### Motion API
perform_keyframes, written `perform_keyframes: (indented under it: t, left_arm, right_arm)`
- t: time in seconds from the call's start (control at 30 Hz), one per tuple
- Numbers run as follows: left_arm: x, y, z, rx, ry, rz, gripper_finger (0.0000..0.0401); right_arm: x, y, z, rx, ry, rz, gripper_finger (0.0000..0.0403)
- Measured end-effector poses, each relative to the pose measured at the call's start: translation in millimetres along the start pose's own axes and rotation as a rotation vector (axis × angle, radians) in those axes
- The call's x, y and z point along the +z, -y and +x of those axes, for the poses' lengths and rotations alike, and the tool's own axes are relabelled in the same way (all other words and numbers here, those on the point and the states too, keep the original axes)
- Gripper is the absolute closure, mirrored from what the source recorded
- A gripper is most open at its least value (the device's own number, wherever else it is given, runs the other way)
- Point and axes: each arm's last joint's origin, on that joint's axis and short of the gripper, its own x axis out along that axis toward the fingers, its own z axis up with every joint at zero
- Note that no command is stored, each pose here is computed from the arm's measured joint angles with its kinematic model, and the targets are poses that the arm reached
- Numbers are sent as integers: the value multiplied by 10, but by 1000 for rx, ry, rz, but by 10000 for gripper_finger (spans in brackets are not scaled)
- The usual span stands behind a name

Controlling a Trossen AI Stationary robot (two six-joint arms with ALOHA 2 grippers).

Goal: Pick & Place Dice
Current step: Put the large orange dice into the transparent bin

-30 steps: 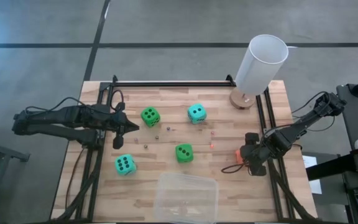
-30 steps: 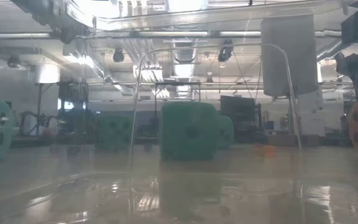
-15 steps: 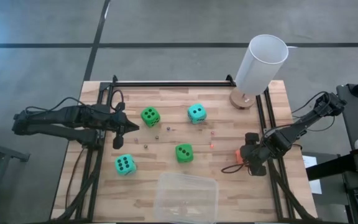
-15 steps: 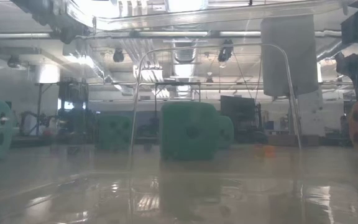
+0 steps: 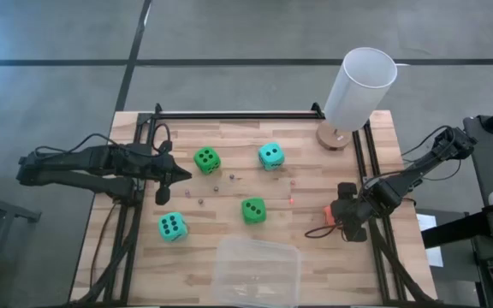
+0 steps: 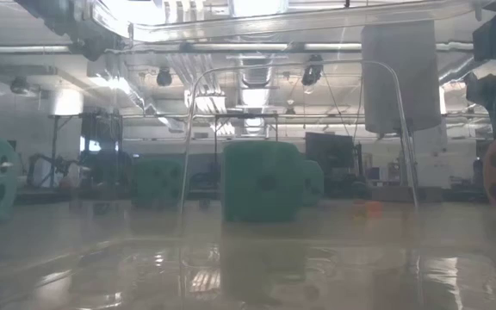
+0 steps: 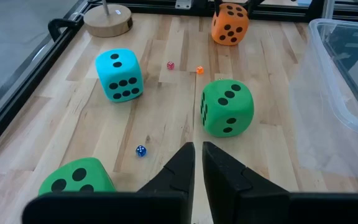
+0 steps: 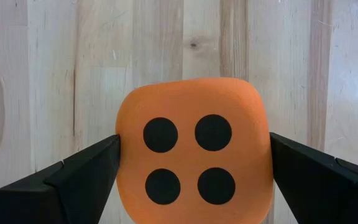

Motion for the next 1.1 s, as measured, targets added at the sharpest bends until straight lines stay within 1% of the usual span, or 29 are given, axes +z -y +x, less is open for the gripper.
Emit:
perform_keyframes:
  t: [0.83,1.1]
  left_arm:
    - [0,0,0,0,0,1,363]
    - [0,0,-1,0,0,4,363]
  right_arm:
    - [4,-2,1,-1,5,1,20]
    - [7,-2,1,-3,9,1,47]
